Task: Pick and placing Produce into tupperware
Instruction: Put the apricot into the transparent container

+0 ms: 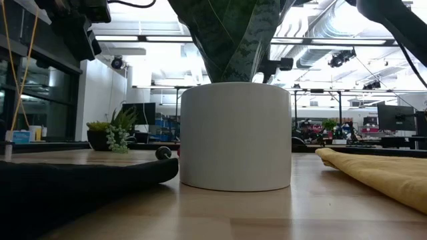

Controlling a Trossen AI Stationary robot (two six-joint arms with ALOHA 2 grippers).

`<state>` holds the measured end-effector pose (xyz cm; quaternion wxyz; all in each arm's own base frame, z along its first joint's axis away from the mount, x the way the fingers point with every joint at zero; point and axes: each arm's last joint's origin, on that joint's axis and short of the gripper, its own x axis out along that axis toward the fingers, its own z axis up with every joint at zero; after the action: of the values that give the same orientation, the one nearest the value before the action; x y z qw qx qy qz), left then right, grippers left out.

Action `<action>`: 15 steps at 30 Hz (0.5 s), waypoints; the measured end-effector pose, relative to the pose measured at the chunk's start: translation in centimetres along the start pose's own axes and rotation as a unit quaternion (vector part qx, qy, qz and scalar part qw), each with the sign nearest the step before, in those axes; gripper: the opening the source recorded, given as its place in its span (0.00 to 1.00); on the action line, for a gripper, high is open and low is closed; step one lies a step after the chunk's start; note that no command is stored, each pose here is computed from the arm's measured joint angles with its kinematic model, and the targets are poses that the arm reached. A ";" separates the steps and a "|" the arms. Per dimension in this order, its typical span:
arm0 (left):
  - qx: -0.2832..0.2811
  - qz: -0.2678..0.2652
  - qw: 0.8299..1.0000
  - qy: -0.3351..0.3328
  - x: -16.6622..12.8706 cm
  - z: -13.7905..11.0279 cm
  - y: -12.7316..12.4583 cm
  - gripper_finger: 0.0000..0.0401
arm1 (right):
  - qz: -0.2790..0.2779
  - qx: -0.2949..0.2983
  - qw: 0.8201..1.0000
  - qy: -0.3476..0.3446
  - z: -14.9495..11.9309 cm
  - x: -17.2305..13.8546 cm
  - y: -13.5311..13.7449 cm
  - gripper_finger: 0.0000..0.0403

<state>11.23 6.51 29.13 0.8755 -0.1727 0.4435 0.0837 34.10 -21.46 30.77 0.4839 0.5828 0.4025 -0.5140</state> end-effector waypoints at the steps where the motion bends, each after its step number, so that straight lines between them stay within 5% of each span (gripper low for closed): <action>1: 0.000 0.000 1.000 0.000 0.0 0.0 0.0 0.00 | 0.001 -0.002 1.000 0.003 0.2 0.1 -0.1 0.32; 15: -0.005 0.000 1.000 -0.001 0.0 0.0 0.0 0.00 | 0.004 -0.008 0.999 0.035 1.4 4.7 -0.6 0.32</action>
<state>11.23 6.51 29.15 0.8748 -0.1768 0.4427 0.0861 33.95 -22.89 25.99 0.4758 0.5983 0.4210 -0.4883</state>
